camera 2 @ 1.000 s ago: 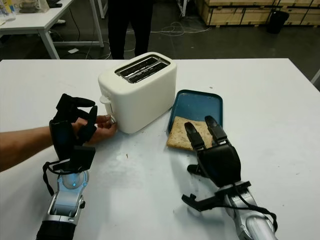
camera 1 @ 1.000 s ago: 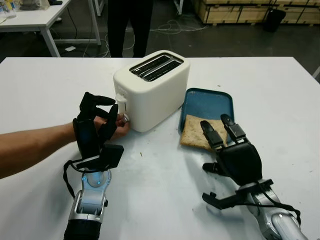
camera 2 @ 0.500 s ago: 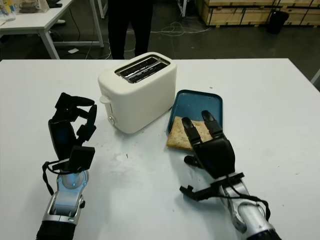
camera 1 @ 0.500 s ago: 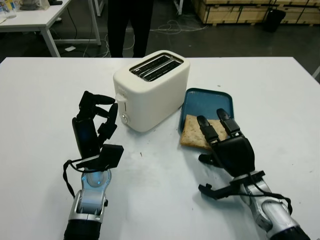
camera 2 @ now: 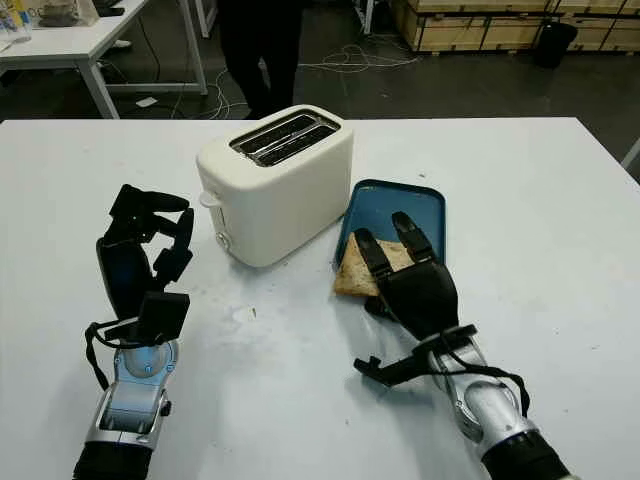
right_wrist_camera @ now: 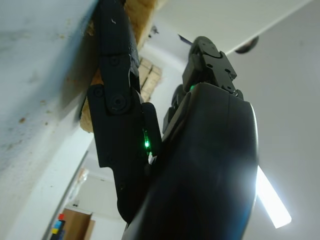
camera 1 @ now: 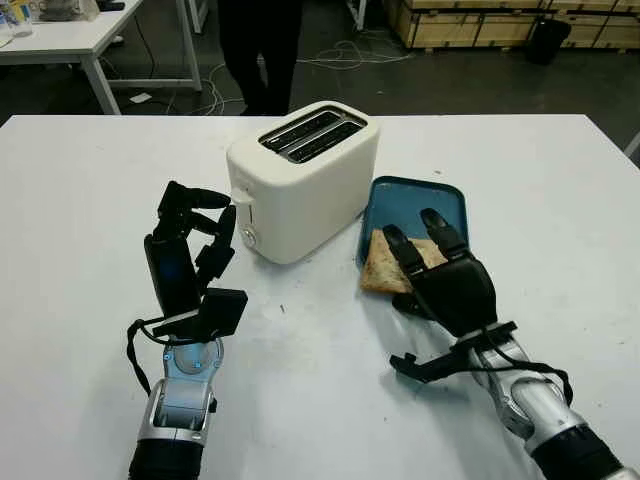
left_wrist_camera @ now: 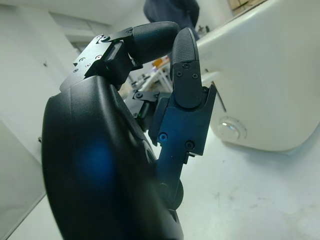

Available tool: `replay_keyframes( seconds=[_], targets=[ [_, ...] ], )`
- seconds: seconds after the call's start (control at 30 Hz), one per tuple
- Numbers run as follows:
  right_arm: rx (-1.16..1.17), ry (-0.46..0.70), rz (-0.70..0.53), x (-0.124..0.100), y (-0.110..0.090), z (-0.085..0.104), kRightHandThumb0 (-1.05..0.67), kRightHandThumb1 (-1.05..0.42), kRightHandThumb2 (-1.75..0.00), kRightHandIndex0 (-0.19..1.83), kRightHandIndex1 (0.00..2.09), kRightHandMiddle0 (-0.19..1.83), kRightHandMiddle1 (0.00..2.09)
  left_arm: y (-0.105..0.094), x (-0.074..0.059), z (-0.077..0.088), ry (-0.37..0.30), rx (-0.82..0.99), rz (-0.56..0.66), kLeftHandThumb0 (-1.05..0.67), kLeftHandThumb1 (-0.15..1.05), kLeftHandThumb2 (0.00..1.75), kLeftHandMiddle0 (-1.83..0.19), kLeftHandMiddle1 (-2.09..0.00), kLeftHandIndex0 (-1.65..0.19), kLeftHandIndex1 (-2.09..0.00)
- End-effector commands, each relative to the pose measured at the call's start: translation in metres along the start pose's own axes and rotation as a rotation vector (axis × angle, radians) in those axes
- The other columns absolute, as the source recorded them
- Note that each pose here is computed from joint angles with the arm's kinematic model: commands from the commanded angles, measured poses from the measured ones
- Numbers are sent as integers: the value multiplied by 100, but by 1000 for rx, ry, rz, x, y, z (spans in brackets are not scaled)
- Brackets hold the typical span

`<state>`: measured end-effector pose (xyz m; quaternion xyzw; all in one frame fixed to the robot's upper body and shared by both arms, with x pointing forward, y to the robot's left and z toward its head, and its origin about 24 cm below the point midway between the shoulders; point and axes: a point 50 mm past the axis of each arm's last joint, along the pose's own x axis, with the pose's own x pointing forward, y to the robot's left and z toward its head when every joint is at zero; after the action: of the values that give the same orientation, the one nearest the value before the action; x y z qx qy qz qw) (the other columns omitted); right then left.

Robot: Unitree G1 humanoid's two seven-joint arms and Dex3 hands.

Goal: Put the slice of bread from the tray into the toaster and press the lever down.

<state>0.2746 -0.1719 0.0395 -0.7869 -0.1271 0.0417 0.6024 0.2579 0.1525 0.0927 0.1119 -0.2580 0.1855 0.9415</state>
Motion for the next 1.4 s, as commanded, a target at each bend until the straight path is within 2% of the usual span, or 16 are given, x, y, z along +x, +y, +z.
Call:
replay_keyframes(
  seconds=[0.0, 0.07, 0.2, 0.23, 0.27, 0.33, 0.47, 0.5, 0.6, 0.67, 0.8, 0.93, 1.17, 1.37],
  targets=[
    [-72, 4, 103, -5, 9, 0, -56, -91, -15, 17, 9, 23, 4, 1, 0, 3, -15, -11, 7, -50, 92, 37, -63, -173, -47, -148],
    [-91, 2, 159, -3, 5, 1, -51, -92, -16, 22, 12, 28, 5, 2, 1, 5, -20, -10, 9, -50, 92, 37, -64, -172, -47, -148],
    [-175, -14, 238, -1, -1, 3, -41, -92, -10, 53, 39, 63, 20, 3, 2, 7, -24, -12, 10, -51, 92, 38, -64, -172, -46, -148],
    [-166, -16, 262, -1, -3, 4, -42, -91, -6, 54, 108, 78, 26, 3, 2, 8, -26, -19, 11, -51, 92, 38, -64, -172, -46, -149],
    [-159, -24, 281, -2, -4, 4, -44, -91, -3, 67, 141, 86, 33, 3, 2, 8, -28, -24, 11, -50, 92, 38, -64, -172, -46, -149],
    [-162, -49, 312, -3, -6, 4, -51, -89, -1, 94, 167, 80, 72, 4, 3, 9, -35, -21, 12, -50, 92, 38, -64, -173, -46, -150],
    [-192, -80, 311, -5, -7, 6, -56, -92, -3, 97, 174, 71, 98, 4, 3, 10, -37, -19, 15, -50, 92, 38, -64, -173, -47, -150],
    [-185, -85, 300, -6, -7, 6, -56, -92, -8, 96, 174, 69, 105, 4, 3, 10, -36, -20, 15, -50, 92, 38, -65, -172, -47, -151],
    [-119, -108, 251, -8, -7, 4, -55, -92, -48, 98, 175, 56, 160, 5, 2, 9, -34, -13, 12, -50, 92, 38, -65, -172, -47, -150],
    [-92, -119, 199, -9, -7, 3, -55, -92, -57, 99, 175, 54, 171, 5, 1, 9, -33, -11, 11, -50, 92, 38, -65, -172, -46, -150],
    [-89, -114, 88, -9, -10, 0, -52, -92, -62, 104, 175, 60, 174, 4, 0, 8, -26, -21, 13, -50, 92, 37, -65, -172, -47, -150],
    [-17, -93, -133, -5, -21, -12, -52, -92, -49, 99, 175, 61, 175, 3, -1, 7, -21, -18, 10, -49, 92, 37, -65, -172, -47, -149],
    [66, -79, -540, 18, -67, -50, -47, -92, -37, 85, 175, 52, 175, 2, -2, 7, -19, -14, 8, -50, 92, 36, -64, -173, -47, -148],
    [64, -124, -680, 35, -99, -72, -46, -92, -37, 82, 175, 52, 175, 2, -3, 6, -18, -13, 7, -49, 92, 36, -64, -172, -47, -147]
  ],
)
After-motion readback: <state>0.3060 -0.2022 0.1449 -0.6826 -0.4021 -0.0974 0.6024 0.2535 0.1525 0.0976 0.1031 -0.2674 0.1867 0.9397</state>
